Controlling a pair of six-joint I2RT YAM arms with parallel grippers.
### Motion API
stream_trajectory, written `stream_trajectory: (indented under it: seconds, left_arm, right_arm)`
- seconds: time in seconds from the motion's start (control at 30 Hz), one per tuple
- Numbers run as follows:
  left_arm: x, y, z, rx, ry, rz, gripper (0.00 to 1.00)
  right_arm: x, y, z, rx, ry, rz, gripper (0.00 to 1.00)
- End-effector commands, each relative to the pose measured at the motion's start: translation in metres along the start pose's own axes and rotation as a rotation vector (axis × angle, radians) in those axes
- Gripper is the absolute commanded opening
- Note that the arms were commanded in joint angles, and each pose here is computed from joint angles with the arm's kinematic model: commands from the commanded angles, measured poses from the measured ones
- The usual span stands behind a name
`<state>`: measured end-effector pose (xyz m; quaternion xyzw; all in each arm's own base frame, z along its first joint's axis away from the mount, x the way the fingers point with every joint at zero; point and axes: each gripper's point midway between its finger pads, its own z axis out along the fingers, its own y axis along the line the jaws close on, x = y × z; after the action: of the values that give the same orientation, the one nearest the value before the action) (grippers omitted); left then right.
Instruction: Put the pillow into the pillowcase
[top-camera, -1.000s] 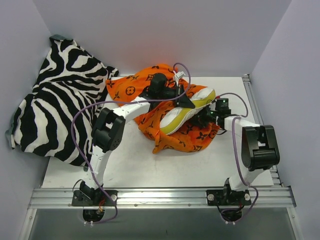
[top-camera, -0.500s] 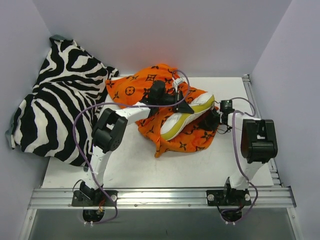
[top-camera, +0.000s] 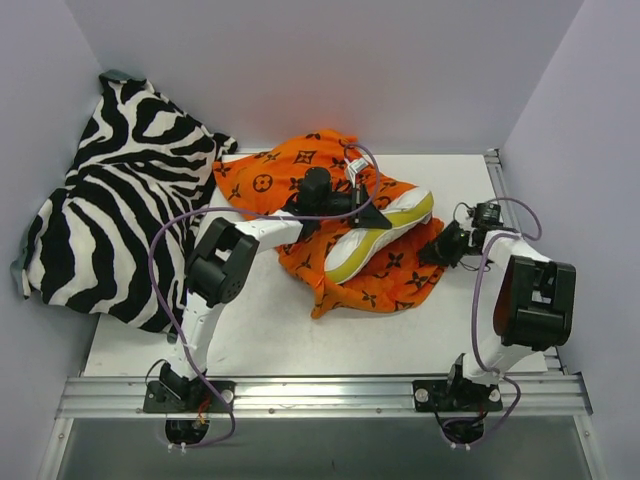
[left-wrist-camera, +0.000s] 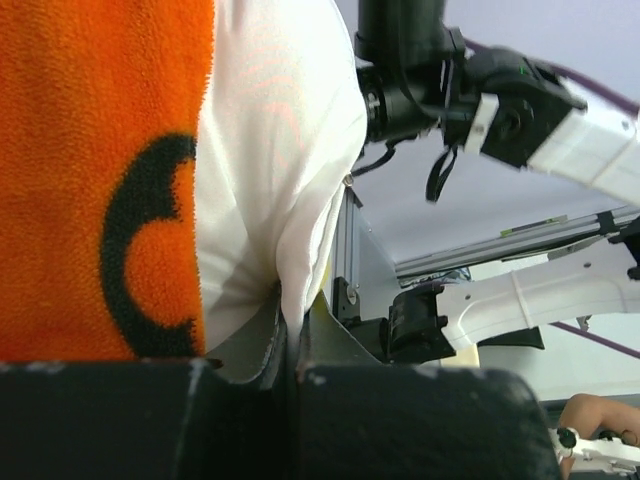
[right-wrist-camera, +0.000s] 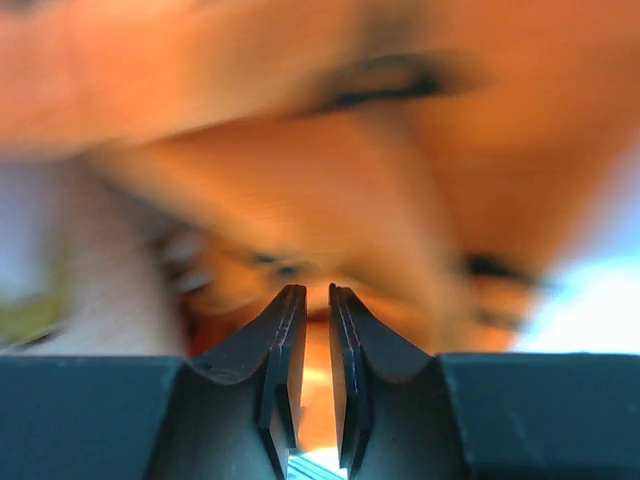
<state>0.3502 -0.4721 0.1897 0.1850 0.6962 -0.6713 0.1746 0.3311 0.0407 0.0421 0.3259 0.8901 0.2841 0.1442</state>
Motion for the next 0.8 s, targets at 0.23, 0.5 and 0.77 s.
stream_trajectory:
  seconds: [0.23, 0.5, 0.77]
  left_arm:
    - [-0.018, -0.055, 0.008, 0.140, -0.030, 0.068, 0.00]
    - [-0.010, -0.059, 0.011, 0.131, -0.017, 0.062, 0.00]
    - [-0.005, -0.022, -0.003, -0.030, -0.044, -0.021, 0.00]
  right_arm:
    - [0.009, 0.122, 0.045, -0.477, -0.083, 0.233, 0.13]
    - [-0.018, 0.148, 0.088, -0.555, -0.151, 0.277, 0.13]
    - [0.020, 0.035, 0.094, 0.166, -0.039, 0.036, 0.01]
